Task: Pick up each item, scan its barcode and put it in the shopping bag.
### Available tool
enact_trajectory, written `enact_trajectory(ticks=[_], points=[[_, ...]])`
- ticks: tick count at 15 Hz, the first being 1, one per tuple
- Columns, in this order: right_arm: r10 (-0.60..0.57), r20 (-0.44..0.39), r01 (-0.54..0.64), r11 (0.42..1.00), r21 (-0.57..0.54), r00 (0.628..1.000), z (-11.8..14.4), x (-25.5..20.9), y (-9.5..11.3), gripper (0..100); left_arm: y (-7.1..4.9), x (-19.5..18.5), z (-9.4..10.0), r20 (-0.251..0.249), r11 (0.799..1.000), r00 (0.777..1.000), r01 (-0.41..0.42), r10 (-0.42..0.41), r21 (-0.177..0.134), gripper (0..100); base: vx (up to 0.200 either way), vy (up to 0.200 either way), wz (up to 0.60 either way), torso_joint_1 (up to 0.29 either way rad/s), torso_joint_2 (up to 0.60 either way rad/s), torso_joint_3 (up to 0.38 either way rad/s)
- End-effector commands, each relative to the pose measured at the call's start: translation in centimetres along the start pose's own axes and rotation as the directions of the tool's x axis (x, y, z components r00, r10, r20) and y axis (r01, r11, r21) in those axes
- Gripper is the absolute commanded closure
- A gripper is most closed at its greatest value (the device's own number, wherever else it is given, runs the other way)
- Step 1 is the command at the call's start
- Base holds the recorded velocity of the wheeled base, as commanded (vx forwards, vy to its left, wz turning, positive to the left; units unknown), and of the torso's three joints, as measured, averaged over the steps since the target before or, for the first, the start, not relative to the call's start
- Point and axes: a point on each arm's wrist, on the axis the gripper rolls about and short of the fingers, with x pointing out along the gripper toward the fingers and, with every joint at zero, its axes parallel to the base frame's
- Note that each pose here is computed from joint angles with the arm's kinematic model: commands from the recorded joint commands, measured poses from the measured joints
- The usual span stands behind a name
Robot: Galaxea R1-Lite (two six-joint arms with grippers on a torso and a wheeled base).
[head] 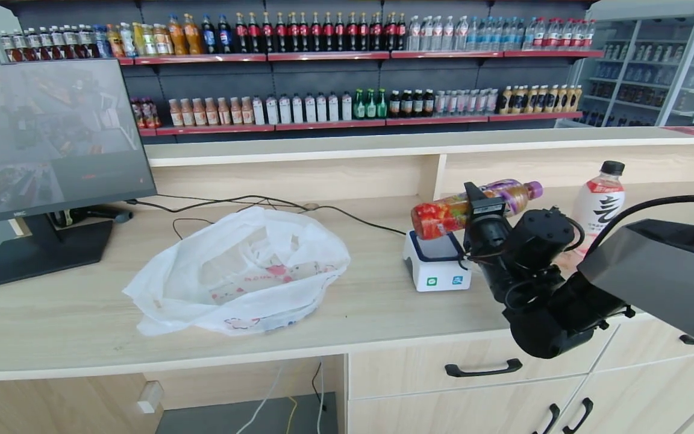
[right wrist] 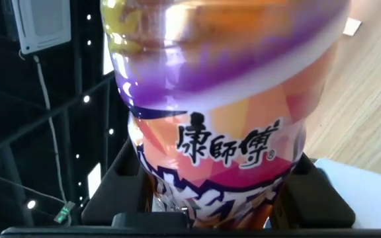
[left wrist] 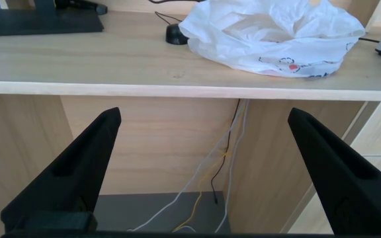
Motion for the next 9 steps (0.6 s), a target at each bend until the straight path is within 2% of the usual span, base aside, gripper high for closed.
enact_trajectory(ticks=[1,3,6,9], points=[[-0.02,-0.001,0.02,1.0,0.007,1.0,0.0,0.0,-0.9,100,0.0,0.0,0.0,0.0,1.0,1.0,0.0,0.0,0.0,0,0.0,0.0,0.0,0.0,0.0,0.0],[-0.014,0.0,0.014,1.0,0.011,1.0,0.0,0.2,-0.9,100,0.0,0.0,0.0,0.0,1.0,1.0,-0.001,0.001,0.0,0,0.0,0.0,0.0,0.0,0.0,0.0],[-0.055,0.003,0.055,0.998,0.017,0.998,0.0,0.1,-2.5,100,0.0,0.0,0.0,0.0,1.0,1.0,-0.001,0.001,0.0,0,0.0,0.0,0.0,0.0,0.0,0.0],[-0.057,0.007,0.057,0.998,0.034,0.998,0.3,0.0,-2.5,100,0.0,0.0,0.0,0.0,1.0,1.0,0.0,0.0,0.0,0,0.0,0.0,0.0,0.0,0.0,0.0]])
